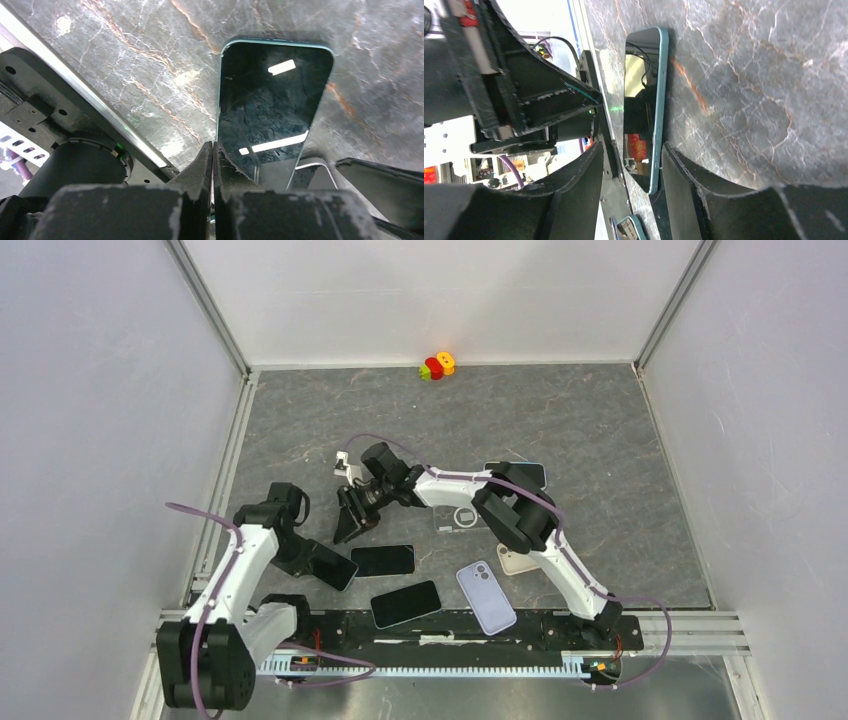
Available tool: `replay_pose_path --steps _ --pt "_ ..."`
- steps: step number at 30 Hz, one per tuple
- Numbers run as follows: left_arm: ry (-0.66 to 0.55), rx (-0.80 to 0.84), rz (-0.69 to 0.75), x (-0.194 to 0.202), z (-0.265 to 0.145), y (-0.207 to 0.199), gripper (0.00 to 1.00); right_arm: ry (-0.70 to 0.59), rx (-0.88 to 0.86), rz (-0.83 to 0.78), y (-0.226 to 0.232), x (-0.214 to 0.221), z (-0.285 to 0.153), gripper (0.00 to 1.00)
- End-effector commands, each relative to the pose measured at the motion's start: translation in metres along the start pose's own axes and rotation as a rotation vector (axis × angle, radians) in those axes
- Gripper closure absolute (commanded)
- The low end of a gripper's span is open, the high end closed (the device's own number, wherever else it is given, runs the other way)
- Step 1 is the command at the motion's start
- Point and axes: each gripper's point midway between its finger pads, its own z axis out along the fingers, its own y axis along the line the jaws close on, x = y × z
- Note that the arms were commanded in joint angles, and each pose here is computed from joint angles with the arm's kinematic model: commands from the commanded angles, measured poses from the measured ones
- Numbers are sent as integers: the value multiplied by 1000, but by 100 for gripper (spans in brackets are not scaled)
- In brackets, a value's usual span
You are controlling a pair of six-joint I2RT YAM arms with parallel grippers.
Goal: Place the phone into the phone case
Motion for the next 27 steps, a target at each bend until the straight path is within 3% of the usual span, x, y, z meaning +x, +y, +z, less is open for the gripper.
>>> replay_pose_path --steps 1,5,15,24,27 --pt "31 -55 -62 0 5 -1 98 -10 -46 -9 11 -13 9 49" --pt "89 -69 -93 13 21 -1 98 23 11 13 -2 -6 13 50" --pt "63 -91 -118 13 40 3 98 143 107 39 -31 26 31 55" --pt "-22 -1 -161 2 39 -3 98 198 -82 62 7 38 57 59" --pt "-29 17 -161 1 38 -3 98 186 -127 57 21 34 60 73"
